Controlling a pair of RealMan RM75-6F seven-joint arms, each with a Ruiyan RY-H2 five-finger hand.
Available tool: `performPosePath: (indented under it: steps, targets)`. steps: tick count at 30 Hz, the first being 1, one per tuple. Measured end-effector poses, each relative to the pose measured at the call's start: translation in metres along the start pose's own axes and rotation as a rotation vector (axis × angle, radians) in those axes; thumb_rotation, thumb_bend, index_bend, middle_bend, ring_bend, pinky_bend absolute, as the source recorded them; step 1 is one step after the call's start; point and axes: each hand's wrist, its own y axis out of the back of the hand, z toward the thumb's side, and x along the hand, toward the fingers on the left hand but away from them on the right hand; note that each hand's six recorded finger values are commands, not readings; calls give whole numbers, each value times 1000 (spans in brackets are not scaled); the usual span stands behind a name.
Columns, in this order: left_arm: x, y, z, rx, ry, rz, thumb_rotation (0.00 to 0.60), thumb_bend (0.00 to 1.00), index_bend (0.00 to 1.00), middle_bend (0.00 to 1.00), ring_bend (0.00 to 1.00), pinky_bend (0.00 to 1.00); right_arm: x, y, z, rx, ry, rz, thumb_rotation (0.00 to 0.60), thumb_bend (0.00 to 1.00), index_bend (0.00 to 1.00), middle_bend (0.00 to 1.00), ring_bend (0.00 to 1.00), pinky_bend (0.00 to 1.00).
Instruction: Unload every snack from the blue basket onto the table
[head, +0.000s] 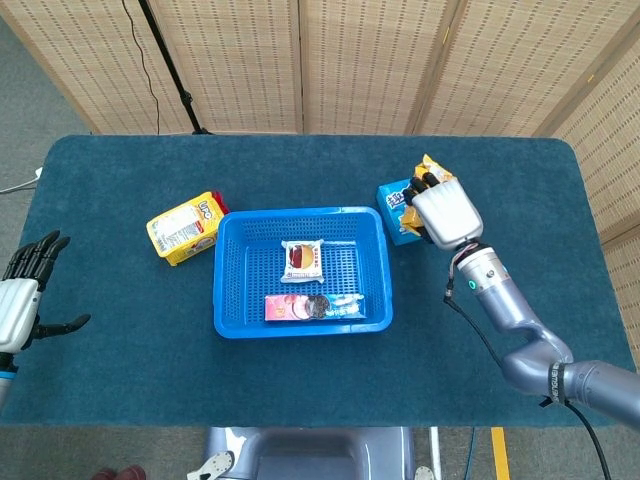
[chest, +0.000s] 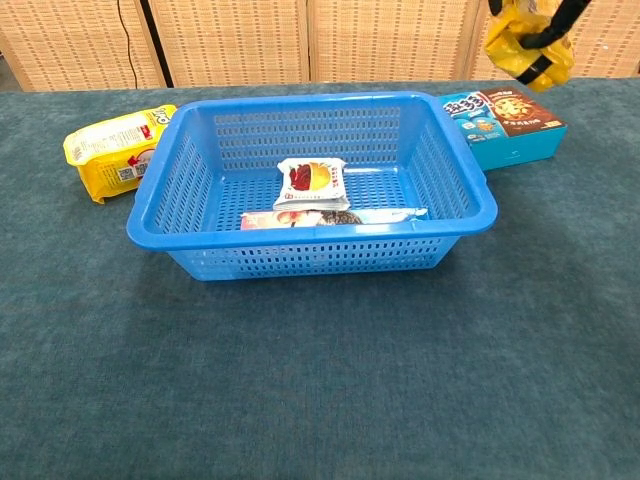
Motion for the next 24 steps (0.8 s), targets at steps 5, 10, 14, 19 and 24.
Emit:
performPosePath:
  steps: [5, 10, 14, 19, 24]
  targets:
    - [-1, -2, 2, 2, -6, -7, 600, 0, 0, 0, 0, 0, 8, -16, -6, -94, -4, 97, 600, 0, 17, 0, 0, 166]
    - [-2, -3, 3, 5, -9, -12, 600, 0, 0, 0, 0, 0, 14, -1, -3, -158, 27, 65, 600, 0, 15, 0, 0, 91]
    - [-2, -5, 4, 8, -13, -17, 600, 0, 0, 0, 0, 0, 22, 16, 11, -229, 80, 40, 600, 0, 15, 0, 0, 71]
    - [-1, -6, 5, 13, -17, -22, 600, 0, 0, 0, 0, 0, 35, 31, 63, -401, 225, 117, 600, 0, 15, 0, 0, 53]
    - [0, -6, 3, 14, -9, -23, 600, 0, 0, 0, 0, 0, 25, 36, 105, -427, 326, 166, 600, 0, 16, 0, 0, 62]
